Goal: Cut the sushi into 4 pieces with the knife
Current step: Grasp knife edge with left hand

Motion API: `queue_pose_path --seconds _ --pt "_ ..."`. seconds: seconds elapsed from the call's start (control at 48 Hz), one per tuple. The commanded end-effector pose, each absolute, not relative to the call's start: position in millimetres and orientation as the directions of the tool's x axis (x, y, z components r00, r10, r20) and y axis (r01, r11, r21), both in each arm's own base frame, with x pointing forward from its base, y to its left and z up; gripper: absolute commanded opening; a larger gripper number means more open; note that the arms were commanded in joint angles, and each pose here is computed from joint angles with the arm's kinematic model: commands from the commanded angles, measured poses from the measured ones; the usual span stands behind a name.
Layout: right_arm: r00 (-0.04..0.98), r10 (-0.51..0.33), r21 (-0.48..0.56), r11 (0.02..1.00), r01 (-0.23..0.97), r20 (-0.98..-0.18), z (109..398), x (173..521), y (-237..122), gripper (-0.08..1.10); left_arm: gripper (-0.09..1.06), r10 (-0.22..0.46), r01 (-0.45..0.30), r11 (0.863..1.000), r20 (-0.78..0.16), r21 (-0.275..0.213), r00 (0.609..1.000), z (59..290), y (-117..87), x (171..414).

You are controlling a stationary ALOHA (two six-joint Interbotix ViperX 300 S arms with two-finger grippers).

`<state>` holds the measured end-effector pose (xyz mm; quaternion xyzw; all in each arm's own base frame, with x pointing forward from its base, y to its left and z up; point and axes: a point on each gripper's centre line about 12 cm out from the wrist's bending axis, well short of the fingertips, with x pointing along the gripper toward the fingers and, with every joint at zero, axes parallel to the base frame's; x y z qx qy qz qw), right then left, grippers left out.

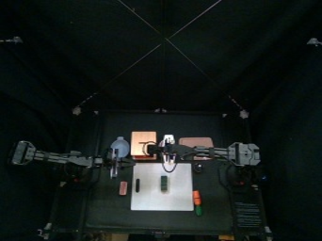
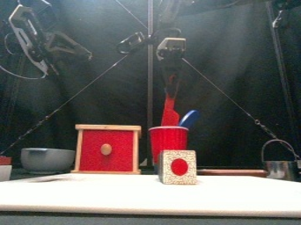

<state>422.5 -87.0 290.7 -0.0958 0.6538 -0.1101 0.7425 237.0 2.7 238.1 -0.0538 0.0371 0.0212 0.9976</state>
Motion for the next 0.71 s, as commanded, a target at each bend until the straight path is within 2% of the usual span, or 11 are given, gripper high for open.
queue_pose_path --seconds 0.021,0.229,0.354,0.458,0.562,0.708 --pt "0.232 -0.298 -0.287 0.954 0.082 -0.926 349.4 405.8 -83.1 0.12 0.42 0.038 -0.043 0.993 -0.05 -0.107 0.998 245.1 2.4 239.5" --pt "0.361 -0.298 -0.275 0.955 0.115 -0.884 404.6 373.0 -66.8 0.11 0.42 0.039 -0.043 0.993 -0.04 -0.107 0.998 246.4 2.6 239.5" --pt "0.462 -0.281 -0.267 0.959 0.098 -0.841 422.8 356.4 -47.2 0.11 0.43 0.041 -0.043 0.993 -0.02 -0.107 0.999 248.7 2.8 239.6" --pt "0.508 -0.263 -0.25 0.964 0.095 -0.821 417.7 348.0 -35.0 0.11 0.43 0.044 -0.043 0.993 0.009 -0.107 0.999 252.1 3.2 239.6" --pt "0.516 -0.247 -0.224 0.969 0.106 -0.82 397.4 342.7 -26.6 0.11 0.43 0.048 -0.044 0.993 0.035 -0.108 0.998 255.6 3.6 239.8" --pt "0.568 -0.224 -0.194 0.974 0.114 -0.792 369.3 338.4 -14.0 0.11 0.46 0.066 -0.057 0.989 0.065 -0.135 0.996 260.8 5.7 240.3"
